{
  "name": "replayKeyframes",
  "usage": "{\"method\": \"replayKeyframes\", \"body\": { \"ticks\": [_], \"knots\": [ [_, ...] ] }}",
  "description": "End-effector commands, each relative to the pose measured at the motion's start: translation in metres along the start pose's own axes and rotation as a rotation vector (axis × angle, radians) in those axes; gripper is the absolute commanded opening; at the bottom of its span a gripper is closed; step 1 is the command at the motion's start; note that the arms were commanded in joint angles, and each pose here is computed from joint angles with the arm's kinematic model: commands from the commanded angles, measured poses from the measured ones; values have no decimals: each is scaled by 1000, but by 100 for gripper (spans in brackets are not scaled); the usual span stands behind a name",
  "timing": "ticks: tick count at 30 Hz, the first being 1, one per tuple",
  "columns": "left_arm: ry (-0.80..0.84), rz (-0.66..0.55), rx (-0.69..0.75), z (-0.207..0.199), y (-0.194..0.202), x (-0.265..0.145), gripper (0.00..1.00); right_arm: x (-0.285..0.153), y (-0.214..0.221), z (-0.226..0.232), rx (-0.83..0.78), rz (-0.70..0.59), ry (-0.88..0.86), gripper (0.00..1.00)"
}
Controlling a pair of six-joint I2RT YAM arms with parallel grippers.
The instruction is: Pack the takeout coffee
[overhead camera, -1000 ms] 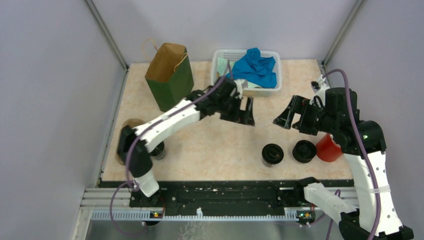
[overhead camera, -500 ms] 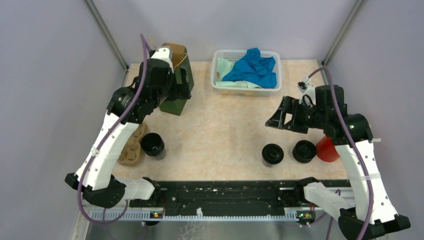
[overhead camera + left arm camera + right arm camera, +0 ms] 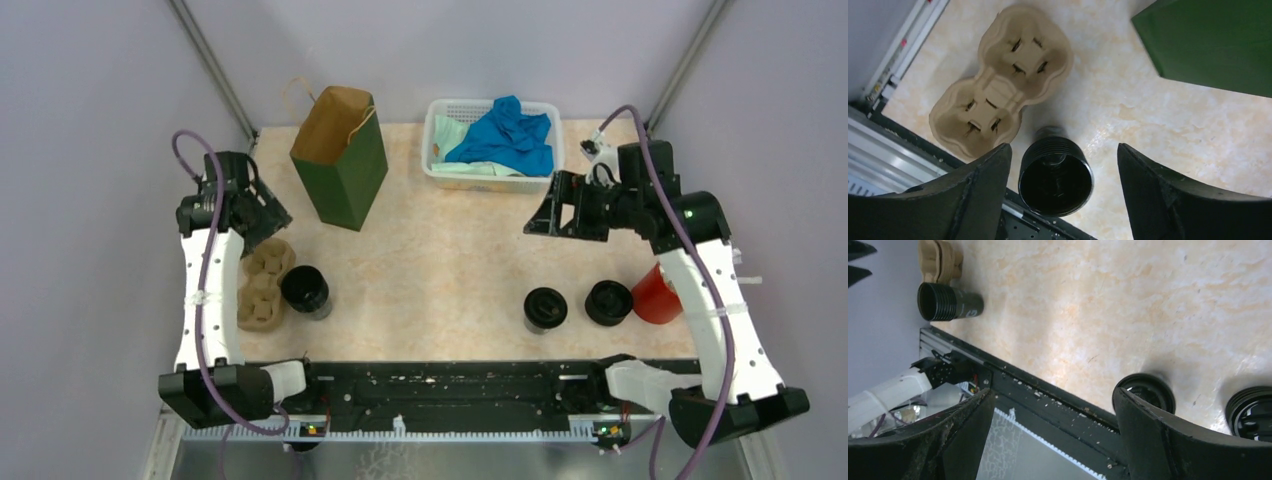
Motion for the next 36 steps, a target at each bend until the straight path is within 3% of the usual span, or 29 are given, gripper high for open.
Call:
{"method": "replayKeyframes", "body": {
  "ticks": [1, 8, 14, 19, 26, 29, 36],
  "knots": [
    [82, 91, -94, 4, 4, 34, 79, -4, -37, 2, -114, -73, 47, 88],
    [-3, 300, -151, -10, -12, 93, 71, 36, -55, 2, -203, 20, 107, 87],
    [-77, 384, -162, -18, -19, 143, 59, 60, -50, -8, -245, 79, 189, 88],
    [-182, 385, -173, -12, -24, 150, 47, 64, -51, -12, -243, 84, 213, 90],
    [-286, 397, -227, -2, -24, 156, 50, 74, -59, -15, -230, 97, 209, 90],
    [-350, 419, -272, 8, -27, 155, 44, 76, -63, -15, -221, 98, 203, 89],
    [-397, 432, -291, 7, -41, 171, 45, 80, -67, -18, -201, 103, 190, 89]
  ]
}}
Point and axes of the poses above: each gripper's point midway between its finger pads, its own x axis out along the fingers, its own z axis along the line the jaws close on, y = z × x, the point moved 6 cm from there along -x, back along the fingers, and after that the axes turned 3 degrees about -x, right-handed, at the moved point
